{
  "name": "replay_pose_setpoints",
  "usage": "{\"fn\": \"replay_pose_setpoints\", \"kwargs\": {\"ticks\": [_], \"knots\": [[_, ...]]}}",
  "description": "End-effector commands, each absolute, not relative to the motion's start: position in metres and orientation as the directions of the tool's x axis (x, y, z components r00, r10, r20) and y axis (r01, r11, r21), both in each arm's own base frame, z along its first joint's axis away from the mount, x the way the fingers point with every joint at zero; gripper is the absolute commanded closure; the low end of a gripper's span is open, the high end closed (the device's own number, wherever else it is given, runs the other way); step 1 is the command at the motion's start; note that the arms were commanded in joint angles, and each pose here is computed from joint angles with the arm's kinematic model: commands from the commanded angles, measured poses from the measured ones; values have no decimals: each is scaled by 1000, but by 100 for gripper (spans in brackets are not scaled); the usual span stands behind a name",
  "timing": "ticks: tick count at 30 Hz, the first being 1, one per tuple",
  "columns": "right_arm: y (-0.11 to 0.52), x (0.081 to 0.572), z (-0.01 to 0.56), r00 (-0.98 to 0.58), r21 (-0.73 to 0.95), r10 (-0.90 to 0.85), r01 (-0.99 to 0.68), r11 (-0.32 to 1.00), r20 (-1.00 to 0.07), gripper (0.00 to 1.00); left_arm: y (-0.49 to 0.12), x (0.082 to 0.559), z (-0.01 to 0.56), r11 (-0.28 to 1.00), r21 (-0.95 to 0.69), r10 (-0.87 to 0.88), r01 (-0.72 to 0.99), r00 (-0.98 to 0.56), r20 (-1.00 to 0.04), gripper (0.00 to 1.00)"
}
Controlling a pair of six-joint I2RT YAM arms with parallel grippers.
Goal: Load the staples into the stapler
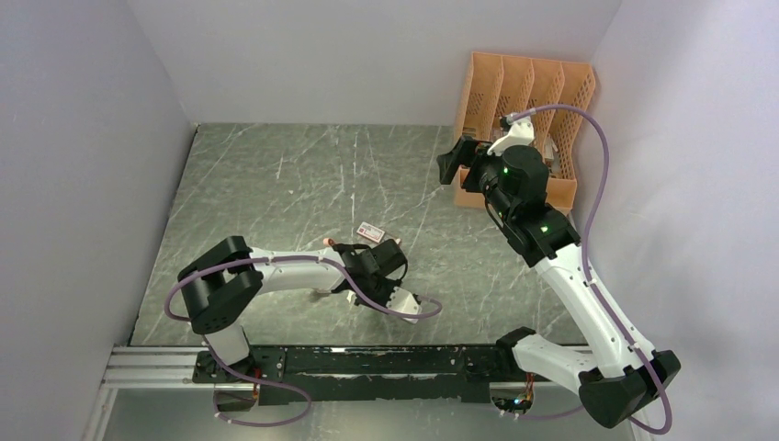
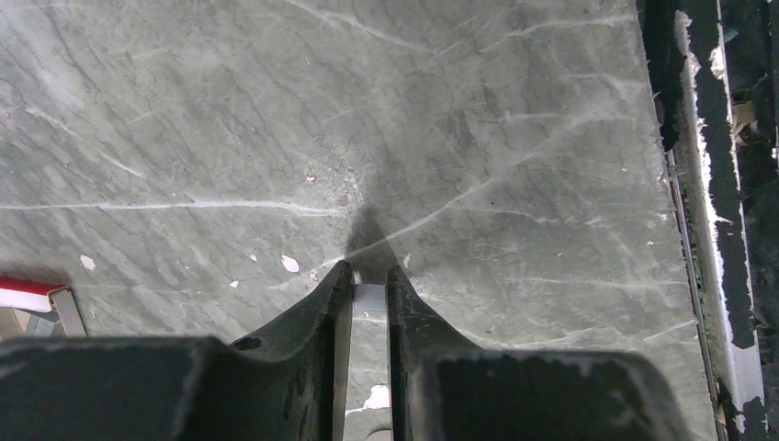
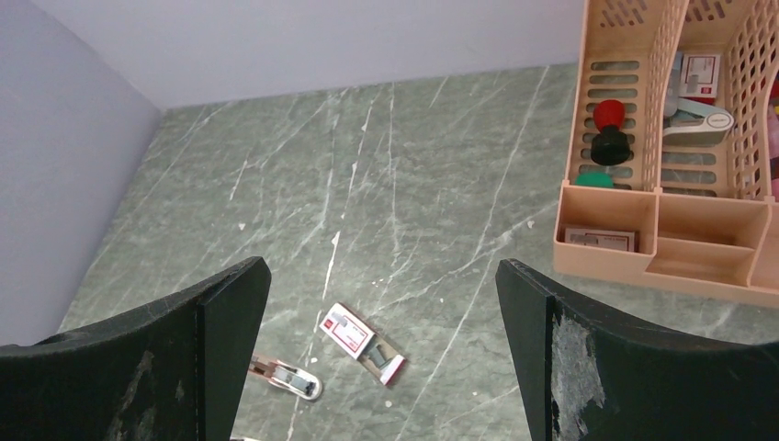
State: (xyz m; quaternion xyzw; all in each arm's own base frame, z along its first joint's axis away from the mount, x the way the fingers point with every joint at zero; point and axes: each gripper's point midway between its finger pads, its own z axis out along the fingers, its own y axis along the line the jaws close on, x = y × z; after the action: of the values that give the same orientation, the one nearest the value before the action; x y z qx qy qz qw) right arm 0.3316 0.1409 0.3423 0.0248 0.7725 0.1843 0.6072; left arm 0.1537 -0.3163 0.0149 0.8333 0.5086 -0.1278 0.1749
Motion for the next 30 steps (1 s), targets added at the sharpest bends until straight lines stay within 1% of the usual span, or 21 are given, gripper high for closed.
{"fn": "replay_pose_setpoints", "kwargs": {"ticks": [1, 3, 7, 18, 20, 23, 25, 30], "knots": [[138, 333, 341, -256, 303, 253, -178, 936, -933, 0, -318, 150, 14, -443, 147, 801, 884, 464, -377, 79], [138, 333, 340, -257, 303, 253, -179, 936, -933, 0, -318, 150, 15, -444, 152, 799, 883, 466, -379, 77], [140, 334, 341, -259, 305, 253, -183, 935, -932, 0, -319, 150, 17, -444, 163, 793, 881, 471, -386, 69], [143, 335, 340, -269, 302, 245, -194, 933, -931, 0, -325, 147, 22, -453, 151, 780, 879, 473, -410, 65], [143, 335, 339, -272, 301, 243, -195, 934, -931, 0, -326, 147, 25, -454, 150, 777, 878, 473, -415, 63], [143, 335, 338, -276, 300, 241, -194, 934, -930, 0, -330, 144, 31, -461, 150, 764, 875, 477, -436, 62], [143, 335, 338, -277, 300, 240, -196, 934, -930, 0, -333, 143, 37, -458, 151, 753, 876, 473, -457, 58], [145, 336, 334, -285, 301, 240, -196, 933, -928, 0, -339, 140, 50, -452, 165, 731, 877, 470, -495, 56]]}}
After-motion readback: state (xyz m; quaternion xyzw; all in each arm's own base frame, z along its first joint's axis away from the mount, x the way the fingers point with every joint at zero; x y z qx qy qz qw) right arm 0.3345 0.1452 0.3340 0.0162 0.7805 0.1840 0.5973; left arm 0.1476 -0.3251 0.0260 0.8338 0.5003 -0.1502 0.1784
